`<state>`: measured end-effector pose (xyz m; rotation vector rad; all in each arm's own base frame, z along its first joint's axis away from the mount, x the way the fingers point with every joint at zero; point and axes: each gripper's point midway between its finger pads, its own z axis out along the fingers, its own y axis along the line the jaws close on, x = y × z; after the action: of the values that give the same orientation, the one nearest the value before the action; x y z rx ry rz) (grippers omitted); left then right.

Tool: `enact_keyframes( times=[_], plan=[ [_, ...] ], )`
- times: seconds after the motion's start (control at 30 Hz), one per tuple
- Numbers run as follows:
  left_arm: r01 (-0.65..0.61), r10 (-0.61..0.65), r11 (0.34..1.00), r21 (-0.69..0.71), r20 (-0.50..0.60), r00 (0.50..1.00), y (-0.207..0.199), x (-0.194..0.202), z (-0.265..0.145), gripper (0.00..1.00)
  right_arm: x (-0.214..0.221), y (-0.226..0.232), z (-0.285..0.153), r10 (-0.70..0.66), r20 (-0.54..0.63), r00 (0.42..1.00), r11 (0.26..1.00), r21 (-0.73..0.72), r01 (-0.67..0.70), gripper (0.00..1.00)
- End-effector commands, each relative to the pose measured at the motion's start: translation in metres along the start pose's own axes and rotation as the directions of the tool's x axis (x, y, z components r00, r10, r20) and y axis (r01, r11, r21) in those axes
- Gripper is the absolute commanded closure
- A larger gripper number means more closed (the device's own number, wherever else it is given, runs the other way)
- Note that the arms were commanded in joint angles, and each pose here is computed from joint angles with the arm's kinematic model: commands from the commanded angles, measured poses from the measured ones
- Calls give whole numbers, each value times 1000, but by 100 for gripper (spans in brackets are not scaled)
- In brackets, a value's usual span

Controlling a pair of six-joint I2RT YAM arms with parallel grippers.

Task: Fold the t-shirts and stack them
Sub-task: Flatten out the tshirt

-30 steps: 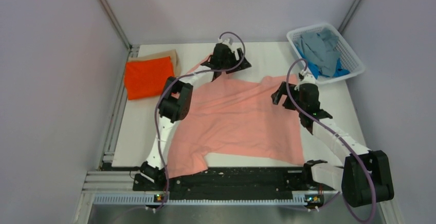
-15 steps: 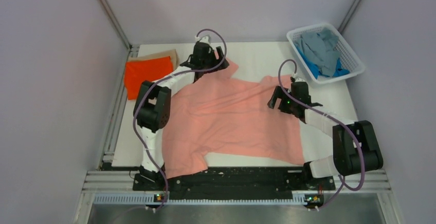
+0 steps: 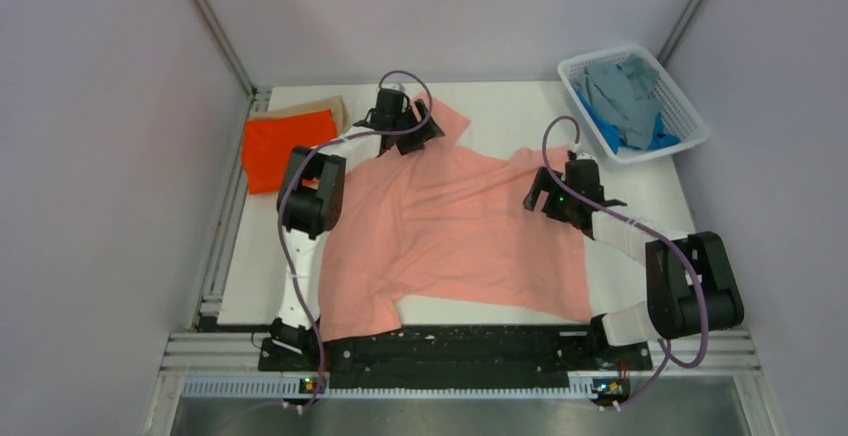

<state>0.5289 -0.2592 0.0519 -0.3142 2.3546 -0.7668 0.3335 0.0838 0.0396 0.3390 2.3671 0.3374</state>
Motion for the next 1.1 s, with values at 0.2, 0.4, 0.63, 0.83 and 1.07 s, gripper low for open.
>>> enact_keyframes(
  times=[0.2, 0.4, 0.63, 0.83, 1.07],
  plan=[
    [359, -359, 932, 46, -7, 933, 27, -35, 61, 21, -26, -44, -2, 21, 81, 997, 970, 239, -40, 1],
    [495, -494, 869, -3, 37, 869, 55, -54, 68, 21, -27, -60, 9, 63, 54, 997, 953, 293, -76, 1],
    [530, -512, 845, -68, 176, 841, 89, -87, 44, 20, -20, -91, 4, 135, 36, 990, 904, 404, -138, 1],
    [362, -354, 932, 3, 215, 910, 57, -135, 23, 20, -38, -73, 2, 78, 64, 995, 948, 304, -93, 1],
    [121, -142, 987, 107, 216, 966, -20, -168, -44, 13, -95, -36, -32, 39, 218, 975, 983, 167, -77, 1]
  ],
)
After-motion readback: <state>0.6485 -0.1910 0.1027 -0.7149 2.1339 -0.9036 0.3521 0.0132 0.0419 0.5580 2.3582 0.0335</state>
